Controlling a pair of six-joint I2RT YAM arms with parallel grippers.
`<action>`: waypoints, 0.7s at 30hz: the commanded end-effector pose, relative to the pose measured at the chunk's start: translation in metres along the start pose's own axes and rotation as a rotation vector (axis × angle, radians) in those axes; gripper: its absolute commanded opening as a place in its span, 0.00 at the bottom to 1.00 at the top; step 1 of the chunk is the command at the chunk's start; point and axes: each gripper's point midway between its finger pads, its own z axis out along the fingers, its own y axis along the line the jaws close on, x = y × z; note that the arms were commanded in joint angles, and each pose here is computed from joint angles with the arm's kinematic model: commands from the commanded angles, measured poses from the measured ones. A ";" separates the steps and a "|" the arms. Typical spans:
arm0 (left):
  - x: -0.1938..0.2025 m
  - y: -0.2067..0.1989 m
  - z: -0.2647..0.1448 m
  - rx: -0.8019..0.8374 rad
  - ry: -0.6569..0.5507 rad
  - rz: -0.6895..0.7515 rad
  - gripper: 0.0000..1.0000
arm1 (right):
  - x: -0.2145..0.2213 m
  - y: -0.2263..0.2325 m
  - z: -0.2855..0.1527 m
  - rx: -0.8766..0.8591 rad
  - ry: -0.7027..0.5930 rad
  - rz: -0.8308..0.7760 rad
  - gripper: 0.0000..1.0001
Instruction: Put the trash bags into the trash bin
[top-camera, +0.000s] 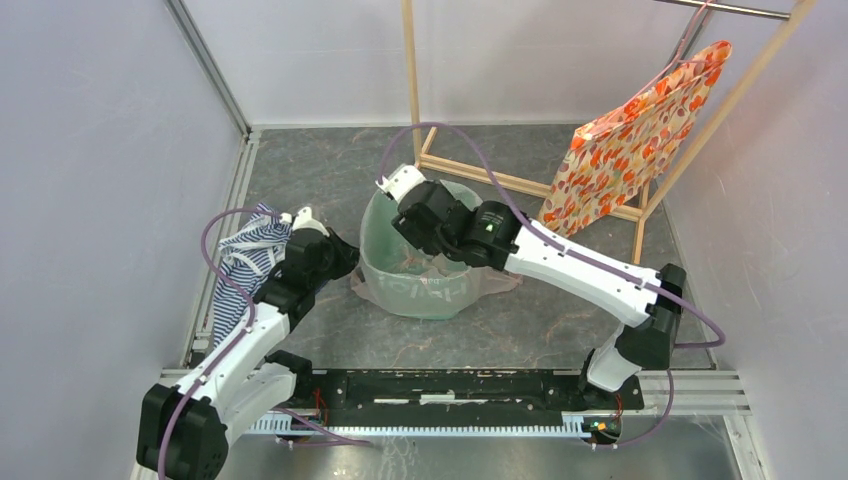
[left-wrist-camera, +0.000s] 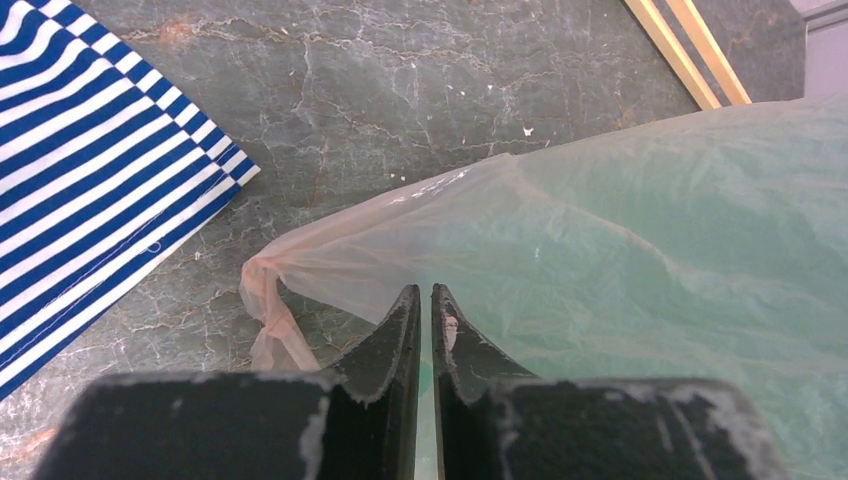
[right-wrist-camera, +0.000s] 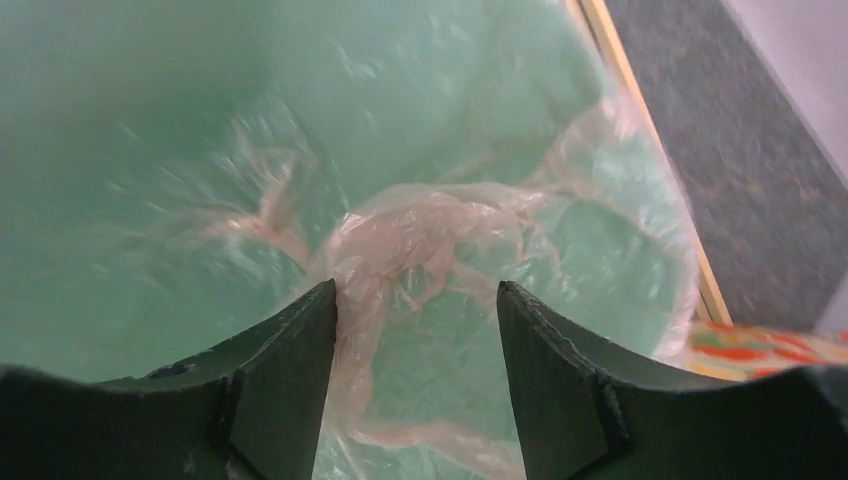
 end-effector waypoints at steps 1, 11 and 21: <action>0.001 -0.006 0.004 0.035 -0.014 -0.040 0.14 | 0.047 -0.024 0.005 0.120 0.126 -0.050 0.66; 0.014 -0.002 0.010 0.043 0.018 -0.052 0.13 | 0.073 0.004 0.033 -0.022 0.128 -0.036 0.92; 0.032 -0.001 0.014 0.059 0.063 -0.046 0.13 | 0.049 0.037 0.063 -0.168 0.057 -0.001 0.94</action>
